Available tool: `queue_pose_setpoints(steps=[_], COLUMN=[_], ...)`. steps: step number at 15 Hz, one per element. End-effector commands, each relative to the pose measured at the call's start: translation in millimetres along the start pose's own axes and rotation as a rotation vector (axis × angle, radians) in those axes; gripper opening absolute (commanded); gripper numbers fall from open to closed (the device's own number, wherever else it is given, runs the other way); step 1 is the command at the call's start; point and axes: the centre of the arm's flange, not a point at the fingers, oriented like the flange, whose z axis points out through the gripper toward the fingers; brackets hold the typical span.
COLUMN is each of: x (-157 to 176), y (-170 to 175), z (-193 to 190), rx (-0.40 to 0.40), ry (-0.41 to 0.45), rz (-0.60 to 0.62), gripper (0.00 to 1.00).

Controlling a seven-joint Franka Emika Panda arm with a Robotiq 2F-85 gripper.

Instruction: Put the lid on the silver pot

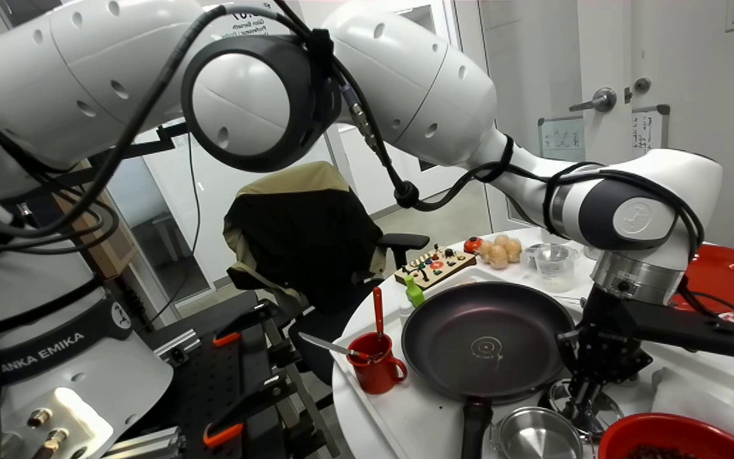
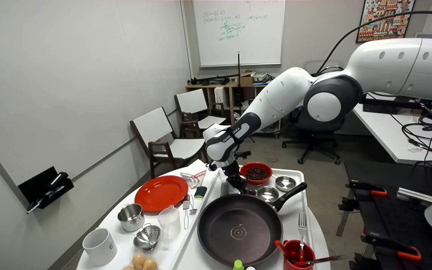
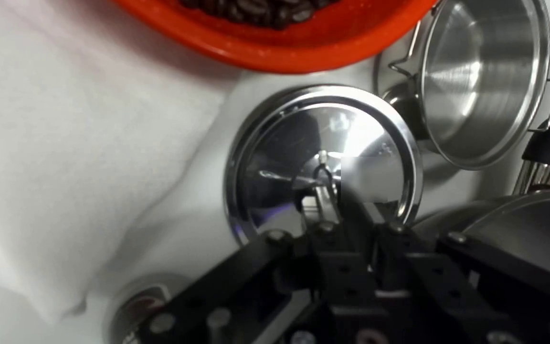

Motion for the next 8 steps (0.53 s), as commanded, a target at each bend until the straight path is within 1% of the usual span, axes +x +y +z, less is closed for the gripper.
queue_pose_setpoints(steps=[1,8], x=[4.3,4.2], y=[32.6,31.9], z=[3.9,-3.1], rx=[0.006,-0.015], ry=[-0.014,-0.005], rz=[-0.027,-0.002], gripper=[0.00,0.00])
